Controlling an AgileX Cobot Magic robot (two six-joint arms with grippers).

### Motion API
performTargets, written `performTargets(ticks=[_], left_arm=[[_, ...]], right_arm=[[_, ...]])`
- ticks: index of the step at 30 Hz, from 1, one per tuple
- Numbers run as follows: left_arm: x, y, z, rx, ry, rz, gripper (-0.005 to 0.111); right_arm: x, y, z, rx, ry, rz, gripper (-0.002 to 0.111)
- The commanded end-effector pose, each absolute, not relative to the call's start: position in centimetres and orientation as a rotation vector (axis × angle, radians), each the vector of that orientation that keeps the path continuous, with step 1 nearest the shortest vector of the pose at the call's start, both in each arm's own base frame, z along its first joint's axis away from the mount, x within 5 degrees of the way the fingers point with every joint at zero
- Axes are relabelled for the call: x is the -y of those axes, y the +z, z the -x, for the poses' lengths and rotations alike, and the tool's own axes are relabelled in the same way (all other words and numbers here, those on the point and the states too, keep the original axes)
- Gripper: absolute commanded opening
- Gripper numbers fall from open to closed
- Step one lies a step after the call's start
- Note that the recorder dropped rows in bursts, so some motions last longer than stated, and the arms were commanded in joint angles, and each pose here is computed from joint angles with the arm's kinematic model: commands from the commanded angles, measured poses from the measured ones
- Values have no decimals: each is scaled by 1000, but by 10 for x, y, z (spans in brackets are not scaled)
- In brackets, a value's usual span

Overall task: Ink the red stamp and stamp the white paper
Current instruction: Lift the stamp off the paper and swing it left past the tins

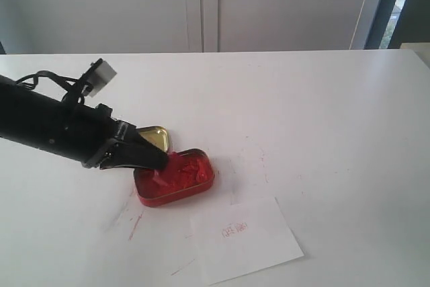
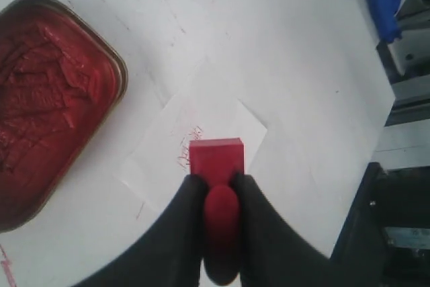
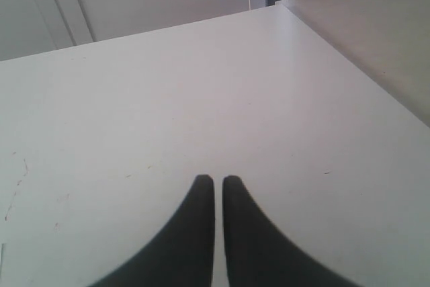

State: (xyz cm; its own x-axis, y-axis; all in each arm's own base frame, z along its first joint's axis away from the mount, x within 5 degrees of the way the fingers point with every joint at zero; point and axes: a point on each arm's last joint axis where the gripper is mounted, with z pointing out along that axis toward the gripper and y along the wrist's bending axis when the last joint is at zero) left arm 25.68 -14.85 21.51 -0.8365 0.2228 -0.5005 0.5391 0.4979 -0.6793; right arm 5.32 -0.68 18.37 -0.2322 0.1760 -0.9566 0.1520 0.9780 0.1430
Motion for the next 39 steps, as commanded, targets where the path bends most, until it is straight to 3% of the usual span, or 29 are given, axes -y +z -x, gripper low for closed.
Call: performTargets(ticks=[1,12,21,39], left_arm=[[130,213,-255,-2359,-1338,-552,0],[85,193,-251,-2398,-1315,-360,0],[79,181,-253,-2447,-1192,-287,0],[78,138,-269,-2517,-1223,-114,0]], right_arm=[[7,182,-53,-1810,21,-237,5],[7,182,-53,-1810,21,-237,5],[7,182,-53,-1810,21,-237,5],[7,182,-53,-1810,21,-237,5]])
